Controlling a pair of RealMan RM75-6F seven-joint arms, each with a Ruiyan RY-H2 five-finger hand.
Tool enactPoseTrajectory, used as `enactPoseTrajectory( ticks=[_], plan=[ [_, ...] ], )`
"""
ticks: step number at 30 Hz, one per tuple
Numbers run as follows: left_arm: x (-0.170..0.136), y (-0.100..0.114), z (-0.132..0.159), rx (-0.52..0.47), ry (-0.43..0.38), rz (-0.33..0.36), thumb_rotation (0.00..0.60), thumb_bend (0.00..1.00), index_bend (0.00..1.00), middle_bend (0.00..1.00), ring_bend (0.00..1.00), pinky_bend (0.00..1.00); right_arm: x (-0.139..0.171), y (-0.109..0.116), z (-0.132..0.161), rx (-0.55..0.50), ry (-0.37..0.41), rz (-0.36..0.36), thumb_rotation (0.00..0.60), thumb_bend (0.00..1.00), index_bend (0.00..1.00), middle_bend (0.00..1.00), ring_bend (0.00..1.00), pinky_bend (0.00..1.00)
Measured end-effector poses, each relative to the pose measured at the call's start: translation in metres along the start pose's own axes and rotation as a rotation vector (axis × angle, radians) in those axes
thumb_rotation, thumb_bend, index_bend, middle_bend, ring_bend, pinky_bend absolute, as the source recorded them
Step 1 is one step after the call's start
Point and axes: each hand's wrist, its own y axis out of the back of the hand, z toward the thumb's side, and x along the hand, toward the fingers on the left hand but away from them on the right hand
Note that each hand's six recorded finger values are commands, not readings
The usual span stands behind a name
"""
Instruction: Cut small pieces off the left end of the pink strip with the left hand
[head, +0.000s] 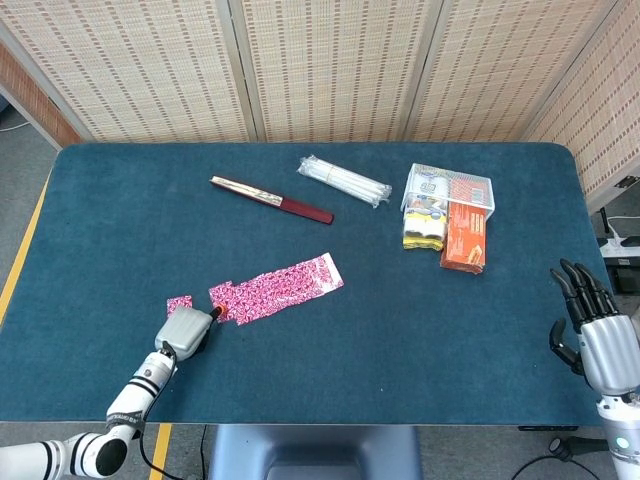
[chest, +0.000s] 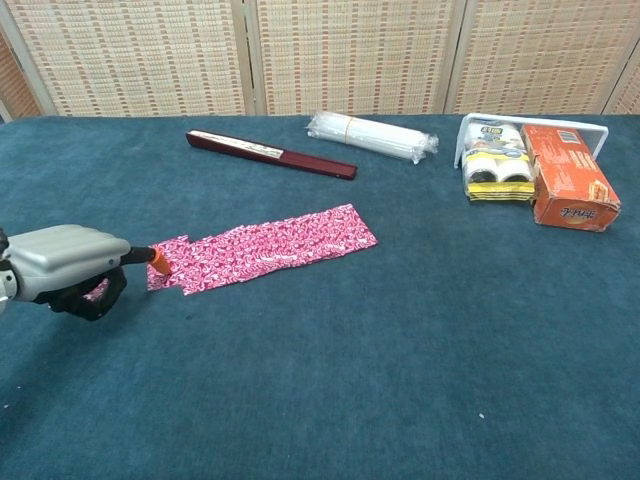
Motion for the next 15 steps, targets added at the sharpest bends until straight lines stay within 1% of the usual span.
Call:
enactPoseTrajectory(
  ticks=[9,13,15],
  plan=[
    [0.011,0.002,-0.012,0.024,0.044,0.008,0.6,0.83,0.19,0.72,0.8,0.7,0.0,-0.001,0.0,0.002,0.0,0.003,0.6,0.77,0.0,0.0,0.0,0.17],
    [0.014,0.004,-0.013,0.03,0.047,0.012,0.6,0.83,0.17,0.72,0.8,0.7,0.0,-0.001,0.0,0.003,0.0,0.005,0.6,0.77,0.0,0.0,0.0,0.17],
    [0.019,0.007,-0.019,0.045,0.066,0.019,0.6,0.83,0.17,0.72,0.8,0.7,0.0,-0.001,0.0,0.003,0.0,0.006,0.6,0.77,0.0,0.0,0.0,0.17]
  ],
)
